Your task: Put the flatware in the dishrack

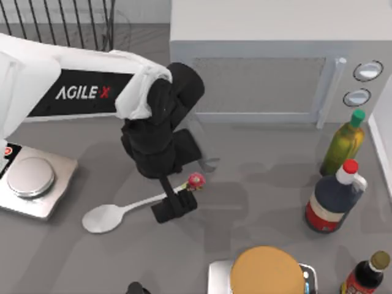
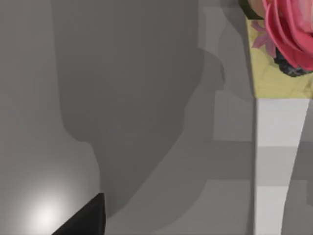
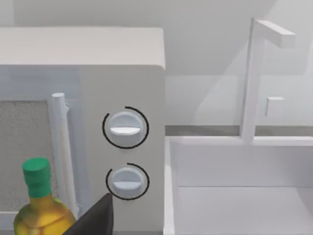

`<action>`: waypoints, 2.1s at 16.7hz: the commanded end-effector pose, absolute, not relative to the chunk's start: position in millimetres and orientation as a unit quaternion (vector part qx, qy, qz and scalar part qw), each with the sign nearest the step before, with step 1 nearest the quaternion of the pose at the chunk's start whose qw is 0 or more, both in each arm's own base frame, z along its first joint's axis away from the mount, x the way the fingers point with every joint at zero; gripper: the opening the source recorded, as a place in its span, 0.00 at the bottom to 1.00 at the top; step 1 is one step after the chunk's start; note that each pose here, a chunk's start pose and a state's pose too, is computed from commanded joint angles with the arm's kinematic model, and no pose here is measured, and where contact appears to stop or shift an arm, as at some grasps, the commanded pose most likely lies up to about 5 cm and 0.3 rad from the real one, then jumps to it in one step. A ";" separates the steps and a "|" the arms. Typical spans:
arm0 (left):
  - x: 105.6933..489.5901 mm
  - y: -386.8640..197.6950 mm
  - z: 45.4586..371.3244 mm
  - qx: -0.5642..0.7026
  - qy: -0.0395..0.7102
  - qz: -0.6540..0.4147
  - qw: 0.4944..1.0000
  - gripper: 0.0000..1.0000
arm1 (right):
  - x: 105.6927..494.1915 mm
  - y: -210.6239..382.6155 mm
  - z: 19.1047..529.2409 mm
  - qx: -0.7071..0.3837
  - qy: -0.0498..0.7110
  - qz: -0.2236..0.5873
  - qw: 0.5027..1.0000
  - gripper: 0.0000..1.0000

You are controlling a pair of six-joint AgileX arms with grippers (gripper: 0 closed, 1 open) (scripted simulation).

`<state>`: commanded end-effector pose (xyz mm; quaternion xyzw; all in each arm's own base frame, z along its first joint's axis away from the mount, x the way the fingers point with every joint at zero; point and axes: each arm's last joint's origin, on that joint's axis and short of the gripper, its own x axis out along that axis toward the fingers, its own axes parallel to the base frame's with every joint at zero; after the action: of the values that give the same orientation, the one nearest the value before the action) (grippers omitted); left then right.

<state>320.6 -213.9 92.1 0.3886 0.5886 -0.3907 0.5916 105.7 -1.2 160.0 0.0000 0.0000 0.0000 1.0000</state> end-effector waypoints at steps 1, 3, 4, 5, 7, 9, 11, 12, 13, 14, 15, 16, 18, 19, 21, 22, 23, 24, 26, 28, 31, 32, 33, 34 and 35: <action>320.6 -213.9 92.1 0.389 0.589 -0.391 0.592 1.00 | 105.7 -1.2 160.0 0.000 0.000 0.000 1.000 1.00; 320.6 -213.9 92.1 0.389 0.589 -0.391 0.592 0.85 | 105.7 -1.2 160.0 0.000 0.000 0.000 1.000 1.00; 320.6 -213.9 92.1 0.389 0.589 -0.391 0.592 0.77 | 105.7 -1.2 160.0 0.000 0.000 0.000 1.000 1.00; 320.6 -213.9 92.1 0.389 0.589 -0.391 0.592 0.70 | 105.7 -1.2 160.0 0.000 0.000 0.000 1.000 1.00; 320.6 -213.9 92.1 0.389 0.589 -0.391 0.592 0.55 | 105.7 -1.2 160.0 0.000 0.000 0.000 1.000 1.00; 320.6 -213.9 92.1 0.389 0.589 -0.391 0.592 0.40 | 105.7 -1.2 160.0 0.000 0.000 0.000 1.000 1.00; 320.6 -213.9 92.1 0.389 0.589 -0.391 0.592 0.25 | 105.7 -1.2 160.0 0.000 0.000 0.000 1.000 1.00; 320.6 -213.9 92.1 0.389 0.589 -0.391 0.592 0.17 | 105.7 -1.2 160.0 0.000 0.000 0.000 1.000 1.00; 320.6 -213.9 92.1 0.389 0.589 -0.391 0.592 0.10 | 105.7 -1.2 160.0 0.000 0.000 0.000 1.000 1.00; 320.6 -213.9 92.1 0.389 0.589 -0.391 0.592 0.02 | 105.7 -1.2 160.0 0.000 0.000 0.000 1.000 1.00; 320.6 -213.9 92.1 0.389 0.589 -0.391 0.592 0.00 | 105.7 -1.2 160.0 0.000 0.000 0.000 1.000 1.00; 320.6 -213.9 92.1 0.389 0.589 -0.391 0.592 0.00 | 105.7 -1.2 160.0 0.000 0.000 0.000 1.000 1.00; 320.6 -213.9 92.1 0.389 0.589 -0.391 0.592 0.00 | 105.7 -1.2 160.0 0.000 0.000 0.000 1.000 1.00; 320.6 -213.9 92.1 0.389 0.589 -0.391 0.592 0.00 | 105.7 -1.2 160.0 0.000 0.000 0.000 1.000 1.00; 320.6 -213.9 92.1 0.389 0.589 -0.391 0.592 0.00 | 105.7 -1.2 160.0 0.000 0.000 0.000 1.000 1.00; 320.6 -213.9 92.1 0.389 0.589 -0.391 0.592 0.00 | 105.7 -1.2 160.0 0.000 0.000 0.000 1.000 1.00; 319.4 -213.5 113.6 0.381 0.580 -0.396 0.602 0.00 | 105.7 -1.2 160.0 0.000 0.000 0.000 1.000 1.00; 319.6 -213.7 114.1 0.381 0.580 -0.396 0.602 0.00 | 105.7 -1.2 160.0 0.000 0.000 0.000 1.000 1.00; 322.6 -216.1 121.7 0.381 0.580 -0.396 0.601 0.00 | 105.7 -1.2 160.0 0.000 0.000 0.000 1.000 1.00; 328.8 -219.9 140.5 0.381 0.580 -0.395 0.602 0.00 | 105.7 -1.2 160.0 0.000 0.000 0.000 1.000 1.00; 336.6 -224.2 187.0 0.381 0.584 -0.394 0.599 0.00 | 105.7 -1.2 160.0 0.000 0.000 0.000 1.000 1.00; 336.7 -224.5 205.3 0.381 0.588 -0.395 0.594 0.00 | 105.7 -1.2 160.0 0.000 0.000 0.000 1.000 1.00; 335.6 -224.1 224.1 0.381 0.592 -0.395 0.590 0.00 | 105.7 -1.2 160.0 0.000 0.000 0.000 1.000 1.00; 333.9 -223.4 242.8 0.382 0.593 -0.396 0.589 0.00 | 105.7 -1.2 160.0 0.000 0.000 0.000 1.000 1.00; 331.7 -222.2 260.8 0.382 0.591 -0.396 0.590 0.00 | 105.7 -1.2 160.0 0.000 0.000 0.000 1.000 1.00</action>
<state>331.7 -222.2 260.8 0.3820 0.5910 -0.3961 0.5898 105.7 -1.2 160.0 0.0000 0.0000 0.0000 1.0000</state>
